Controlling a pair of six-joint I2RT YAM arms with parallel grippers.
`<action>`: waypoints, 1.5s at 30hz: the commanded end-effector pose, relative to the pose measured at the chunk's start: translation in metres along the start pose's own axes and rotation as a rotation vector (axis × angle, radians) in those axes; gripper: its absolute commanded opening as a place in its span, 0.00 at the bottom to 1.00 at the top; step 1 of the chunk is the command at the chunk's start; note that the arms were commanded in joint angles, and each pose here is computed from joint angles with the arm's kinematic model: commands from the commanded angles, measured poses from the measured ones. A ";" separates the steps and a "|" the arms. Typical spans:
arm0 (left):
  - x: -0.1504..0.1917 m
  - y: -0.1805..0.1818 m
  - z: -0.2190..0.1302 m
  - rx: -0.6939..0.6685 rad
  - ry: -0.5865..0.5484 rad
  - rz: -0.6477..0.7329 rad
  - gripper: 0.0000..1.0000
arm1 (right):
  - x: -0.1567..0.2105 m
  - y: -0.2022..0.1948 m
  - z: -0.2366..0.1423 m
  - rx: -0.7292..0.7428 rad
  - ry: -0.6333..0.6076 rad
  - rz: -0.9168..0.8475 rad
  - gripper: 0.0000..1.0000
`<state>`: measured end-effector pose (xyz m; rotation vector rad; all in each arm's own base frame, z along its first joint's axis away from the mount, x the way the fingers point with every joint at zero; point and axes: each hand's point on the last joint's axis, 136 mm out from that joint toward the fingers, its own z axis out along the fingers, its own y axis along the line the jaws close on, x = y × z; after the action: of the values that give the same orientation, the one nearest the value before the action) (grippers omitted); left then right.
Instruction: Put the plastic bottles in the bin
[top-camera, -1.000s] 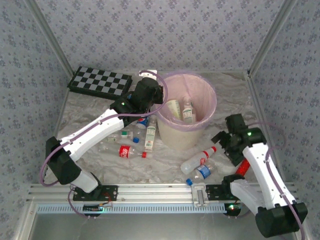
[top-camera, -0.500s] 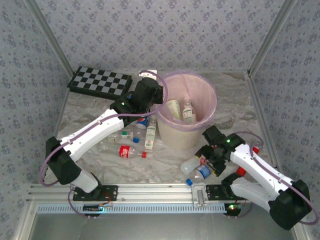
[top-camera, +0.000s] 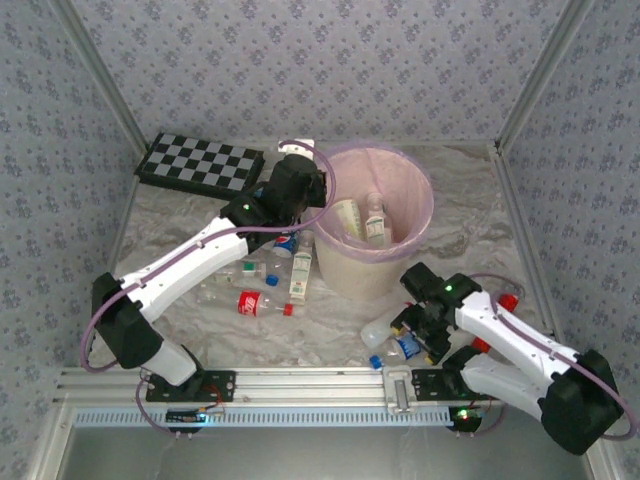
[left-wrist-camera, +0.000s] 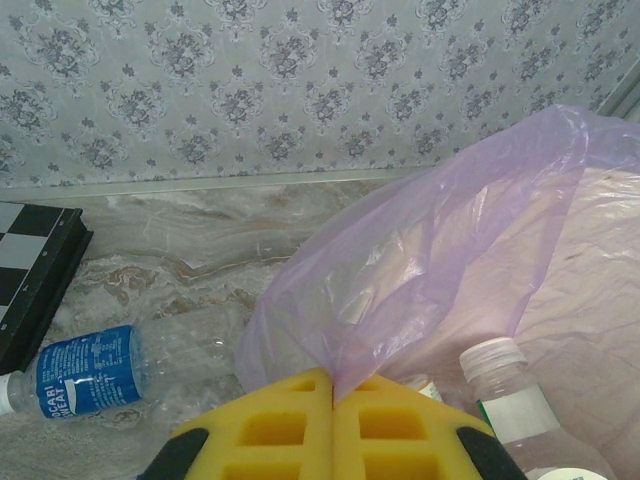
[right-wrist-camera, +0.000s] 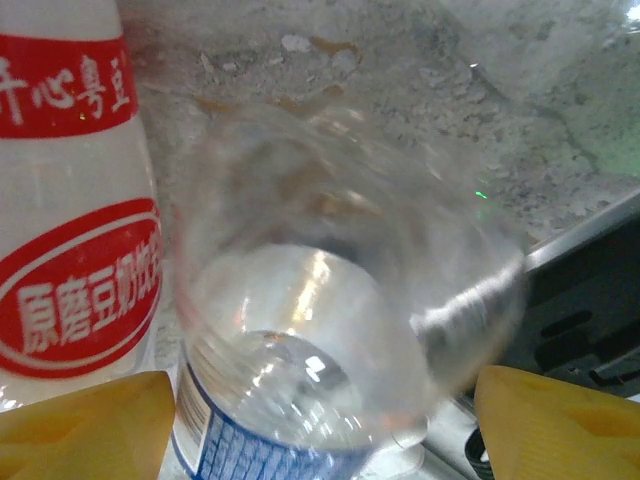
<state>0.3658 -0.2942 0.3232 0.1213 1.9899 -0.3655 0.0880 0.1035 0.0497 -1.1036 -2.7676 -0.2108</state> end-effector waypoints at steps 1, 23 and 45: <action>-0.004 -0.005 0.006 0.008 0.001 -0.004 0.00 | -0.001 0.005 0.008 -0.005 0.005 -0.003 0.80; -0.003 -0.007 0.011 0.004 0.013 0.002 0.00 | -0.038 -0.002 -0.023 0.028 -0.222 -0.056 0.53; -0.006 0.000 0.006 -0.015 -0.002 -0.006 0.00 | -0.111 0.050 -0.189 -0.139 -0.643 -0.541 0.29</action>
<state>0.3712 -0.3022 0.3237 0.1282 1.9943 -0.3735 0.2189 0.0392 0.1972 -0.7093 -3.5489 -0.1914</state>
